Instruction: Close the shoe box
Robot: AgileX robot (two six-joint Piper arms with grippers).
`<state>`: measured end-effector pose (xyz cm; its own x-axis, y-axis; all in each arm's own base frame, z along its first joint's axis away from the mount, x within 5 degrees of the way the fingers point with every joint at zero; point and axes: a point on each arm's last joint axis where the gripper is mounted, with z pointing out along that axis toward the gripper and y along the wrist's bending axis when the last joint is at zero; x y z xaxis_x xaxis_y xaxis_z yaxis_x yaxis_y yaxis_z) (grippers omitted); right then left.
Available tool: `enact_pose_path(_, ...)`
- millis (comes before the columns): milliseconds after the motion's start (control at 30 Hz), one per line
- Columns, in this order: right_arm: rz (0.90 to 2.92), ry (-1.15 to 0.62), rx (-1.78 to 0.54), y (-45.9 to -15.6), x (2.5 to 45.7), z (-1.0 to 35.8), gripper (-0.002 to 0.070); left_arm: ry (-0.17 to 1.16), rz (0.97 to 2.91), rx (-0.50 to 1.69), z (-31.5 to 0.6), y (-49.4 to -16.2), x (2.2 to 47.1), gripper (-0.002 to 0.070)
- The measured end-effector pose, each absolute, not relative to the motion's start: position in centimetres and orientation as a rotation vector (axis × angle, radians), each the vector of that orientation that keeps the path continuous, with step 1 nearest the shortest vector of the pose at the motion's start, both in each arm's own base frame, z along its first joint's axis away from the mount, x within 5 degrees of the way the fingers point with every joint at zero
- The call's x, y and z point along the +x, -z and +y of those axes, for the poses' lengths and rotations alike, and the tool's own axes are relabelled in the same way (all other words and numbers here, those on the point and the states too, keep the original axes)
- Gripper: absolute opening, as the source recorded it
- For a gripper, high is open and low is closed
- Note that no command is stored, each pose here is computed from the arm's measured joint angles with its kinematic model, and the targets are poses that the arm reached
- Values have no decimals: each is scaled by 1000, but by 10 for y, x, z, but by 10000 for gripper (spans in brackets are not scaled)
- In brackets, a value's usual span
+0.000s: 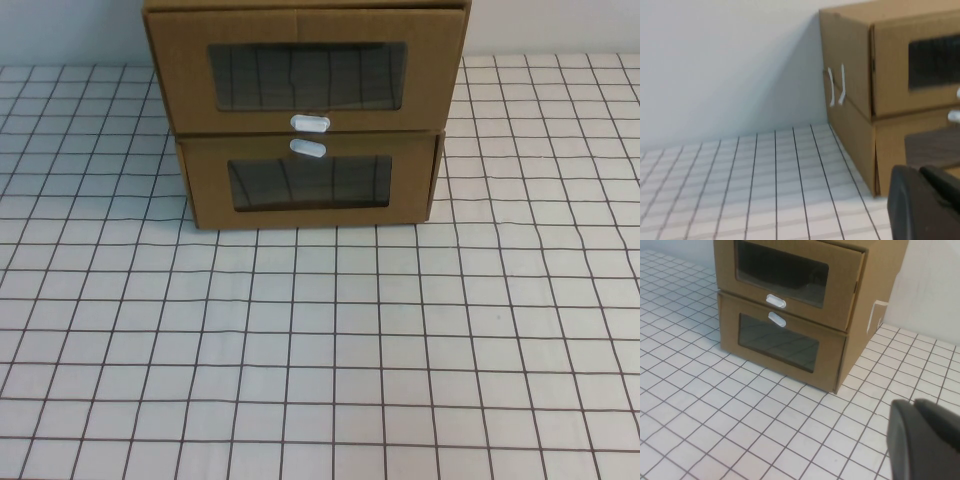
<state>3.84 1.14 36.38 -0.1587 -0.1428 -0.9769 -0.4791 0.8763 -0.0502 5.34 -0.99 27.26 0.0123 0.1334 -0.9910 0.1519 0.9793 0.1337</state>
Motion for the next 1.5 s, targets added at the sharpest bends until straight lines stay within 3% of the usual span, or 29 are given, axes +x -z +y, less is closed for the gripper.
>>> enact_pose_path(300,1726,-315,-479,-364,38,11,-13,61,1684,79,-4,-197,55,-5)
enact_pose_path(500,1726,-315,-479,-364,38,11,-13,77,1835,11,-2,-175,54,-5)
enact_pose_path(1500,1727,-310,-464,-364,38,11,-13,77,1867,0,-1,-172,53,-5)
